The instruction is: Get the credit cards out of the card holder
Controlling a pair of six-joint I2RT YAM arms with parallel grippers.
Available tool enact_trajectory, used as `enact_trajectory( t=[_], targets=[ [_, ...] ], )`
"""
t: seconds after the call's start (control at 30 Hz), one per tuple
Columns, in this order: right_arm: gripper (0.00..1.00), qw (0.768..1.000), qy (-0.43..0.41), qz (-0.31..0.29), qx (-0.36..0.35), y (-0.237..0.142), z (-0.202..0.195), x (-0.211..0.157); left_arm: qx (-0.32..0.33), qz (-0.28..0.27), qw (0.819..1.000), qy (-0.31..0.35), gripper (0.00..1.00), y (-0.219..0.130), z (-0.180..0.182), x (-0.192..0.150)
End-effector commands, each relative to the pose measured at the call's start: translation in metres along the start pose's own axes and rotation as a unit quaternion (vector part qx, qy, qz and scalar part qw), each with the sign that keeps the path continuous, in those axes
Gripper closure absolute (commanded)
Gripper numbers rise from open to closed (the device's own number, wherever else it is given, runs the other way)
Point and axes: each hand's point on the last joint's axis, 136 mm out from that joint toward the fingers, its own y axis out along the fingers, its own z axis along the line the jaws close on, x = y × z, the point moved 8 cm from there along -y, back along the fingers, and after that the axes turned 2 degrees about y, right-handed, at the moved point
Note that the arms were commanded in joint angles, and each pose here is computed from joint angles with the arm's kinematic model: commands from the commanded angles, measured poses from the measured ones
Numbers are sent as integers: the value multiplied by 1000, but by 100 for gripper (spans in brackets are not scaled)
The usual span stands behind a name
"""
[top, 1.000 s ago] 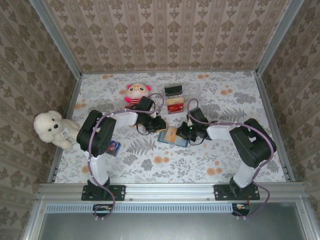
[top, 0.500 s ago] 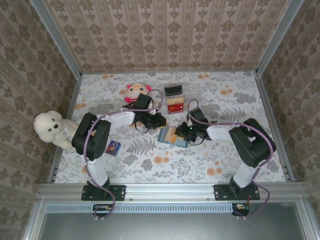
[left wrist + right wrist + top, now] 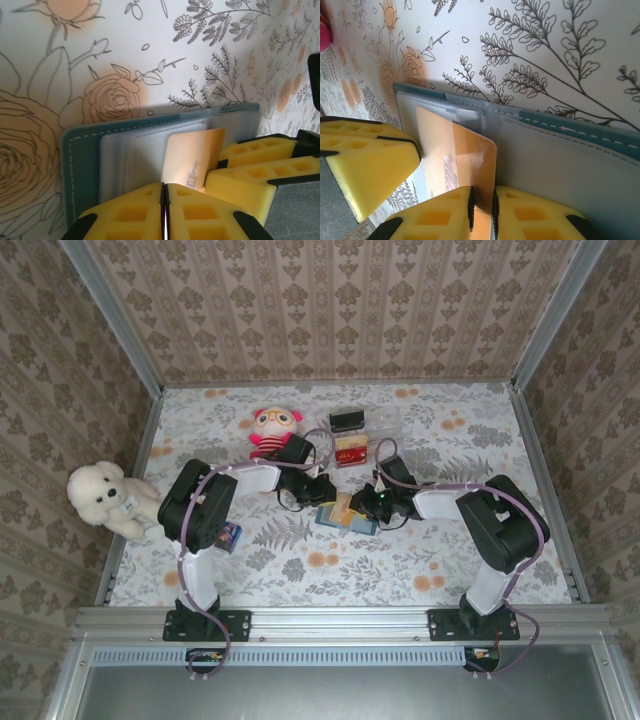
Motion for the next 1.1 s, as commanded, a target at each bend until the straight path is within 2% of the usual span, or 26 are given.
enact_trajectory(
  t=[0.0,0.23,0.5,0.77,0.9,1.07],
  targets=[
    [82,999,24,14,-19,9,-13,-1,23,5,1000,-21,89,2,10,-5],
    [83,1000,24,17,0,12,-9,1,47,18,998,-36,89,6,24,-15],
    [93,999,31,9,1,6,-14,3,59,17,998,-30,88,2,26,-17],
    [97,1000,13,17,-9,-15,-17,-1,48,9,998,-30,80,-2,26,-15],
    [96,1000,3,30,-7,-17,-17,-5,32,11,999,-24,82,0,23,-15],
    [86,999,9,36,2,-7,-15,-1,66,35,997,-13,87,6,21,-18]
  ],
)
